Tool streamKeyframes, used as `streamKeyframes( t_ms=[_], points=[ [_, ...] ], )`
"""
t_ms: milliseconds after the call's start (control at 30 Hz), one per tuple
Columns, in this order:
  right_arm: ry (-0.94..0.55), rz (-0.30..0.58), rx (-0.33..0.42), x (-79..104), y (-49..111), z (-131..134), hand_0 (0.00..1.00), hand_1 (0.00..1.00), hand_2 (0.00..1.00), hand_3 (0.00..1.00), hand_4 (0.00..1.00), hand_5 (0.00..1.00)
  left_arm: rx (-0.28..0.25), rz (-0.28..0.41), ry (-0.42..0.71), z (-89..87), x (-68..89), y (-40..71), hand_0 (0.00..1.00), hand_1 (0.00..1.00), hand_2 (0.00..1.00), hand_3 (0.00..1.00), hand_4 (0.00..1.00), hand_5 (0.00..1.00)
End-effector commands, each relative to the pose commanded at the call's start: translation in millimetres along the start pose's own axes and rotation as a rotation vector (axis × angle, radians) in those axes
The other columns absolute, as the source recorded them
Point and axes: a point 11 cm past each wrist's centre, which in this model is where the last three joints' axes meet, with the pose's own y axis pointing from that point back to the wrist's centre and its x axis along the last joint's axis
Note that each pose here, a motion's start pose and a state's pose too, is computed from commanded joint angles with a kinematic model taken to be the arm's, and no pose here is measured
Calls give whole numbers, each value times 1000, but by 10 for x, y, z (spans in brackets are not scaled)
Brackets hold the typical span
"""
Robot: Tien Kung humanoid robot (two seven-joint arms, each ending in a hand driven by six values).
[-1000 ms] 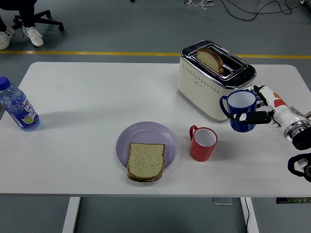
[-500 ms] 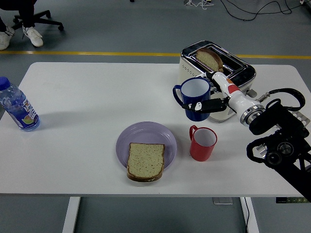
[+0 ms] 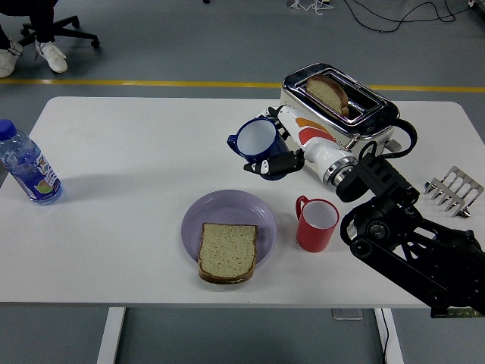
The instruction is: Pick up the cup,pour liquid into bread,place the cup on the desk
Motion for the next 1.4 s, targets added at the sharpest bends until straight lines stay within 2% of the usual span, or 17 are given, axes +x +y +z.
streamKeyframes(
  t_ms=[67,267,300,400,467,633,967,1400],
  points=[
    [54,16,25,-20,-4,-30,292,221,406,459,853,2,0,0,0,-1,1,0,645,660,682,570,390,998],
    [342,91,157,-46,-49,-115,283,213,400,456,858,2,2,-1,1,-9,-6,0,646,659,682,570,388,998],
    [397,103,180,-34,-56,-121,282,216,398,457,827,2,2,-1,2,-9,-6,0,646,658,682,570,387,998],
    [529,122,244,-45,-54,-167,282,216,398,457,827,2,2,-1,5,-11,-4,0,646,658,682,570,387,998],
    [608,119,290,-65,-54,-204,282,216,398,457,827,2,4,-1,4,-14,-5,0,646,658,682,570,387,998],
    [723,69,353,-184,-29,-228,280,215,397,455,803,2,5,-1,5,-23,-6,0,646,659,682,570,389,998],
    [895,57,432,-285,-31,-277,278,211,395,454,778,2,9,-3,11,-45,-16,0,646,659,682,569,388,998],
    [917,71,427,-307,-60,-315,276,209,394,452,752,2,12,-4,11,-64,-21,0,646,660,683,569,388,998]
  ],
)
